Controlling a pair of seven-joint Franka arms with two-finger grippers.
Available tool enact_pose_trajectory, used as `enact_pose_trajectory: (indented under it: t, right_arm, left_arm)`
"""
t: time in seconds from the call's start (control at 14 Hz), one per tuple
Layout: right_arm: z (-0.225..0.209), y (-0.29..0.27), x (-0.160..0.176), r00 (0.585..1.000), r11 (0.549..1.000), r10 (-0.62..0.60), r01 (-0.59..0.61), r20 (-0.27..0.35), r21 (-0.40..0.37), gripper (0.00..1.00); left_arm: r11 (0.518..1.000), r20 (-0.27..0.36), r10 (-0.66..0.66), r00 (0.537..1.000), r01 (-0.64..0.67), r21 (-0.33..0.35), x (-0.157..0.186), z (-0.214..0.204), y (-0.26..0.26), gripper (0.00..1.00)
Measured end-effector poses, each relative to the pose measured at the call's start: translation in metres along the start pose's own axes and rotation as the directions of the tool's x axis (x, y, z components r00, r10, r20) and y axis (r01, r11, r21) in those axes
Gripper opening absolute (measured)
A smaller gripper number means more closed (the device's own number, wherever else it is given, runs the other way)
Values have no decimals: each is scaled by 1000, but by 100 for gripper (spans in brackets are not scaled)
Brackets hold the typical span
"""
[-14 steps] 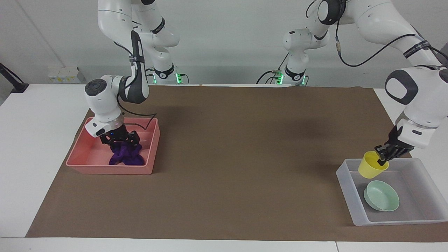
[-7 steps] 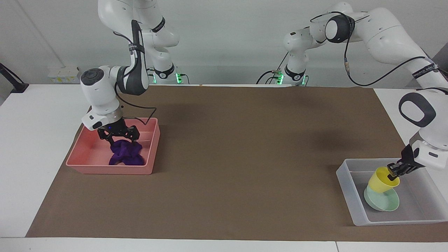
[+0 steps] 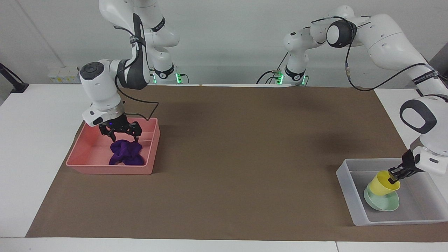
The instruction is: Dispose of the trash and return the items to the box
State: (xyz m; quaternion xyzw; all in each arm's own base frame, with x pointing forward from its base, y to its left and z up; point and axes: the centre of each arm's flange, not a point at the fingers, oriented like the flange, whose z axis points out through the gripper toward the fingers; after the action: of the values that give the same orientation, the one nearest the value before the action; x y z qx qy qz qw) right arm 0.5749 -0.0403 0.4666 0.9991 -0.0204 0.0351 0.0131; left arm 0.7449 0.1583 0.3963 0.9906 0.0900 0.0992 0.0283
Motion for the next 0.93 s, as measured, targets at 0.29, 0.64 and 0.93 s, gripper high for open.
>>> enact_pose_trajectory:
  t: [0.29,0.64,0.93]
  right_arm:
    - [-42,1,4,1000,1000,4,-4,31,0,100]
    - [-90,3,2,999,1000,7,-7,45,-1,100]
    - [-137,4,-10,999,1000,10,-10,43,0,100]
  left_arm:
    - [1000,-22,1,1000,-1,-18,-2,15,7,3]
    - [1000,-27,-2,1000,1,-17,-10,35,6,3]
    - [1000,-36,3,999,-3,-15,-10,28,6,43]
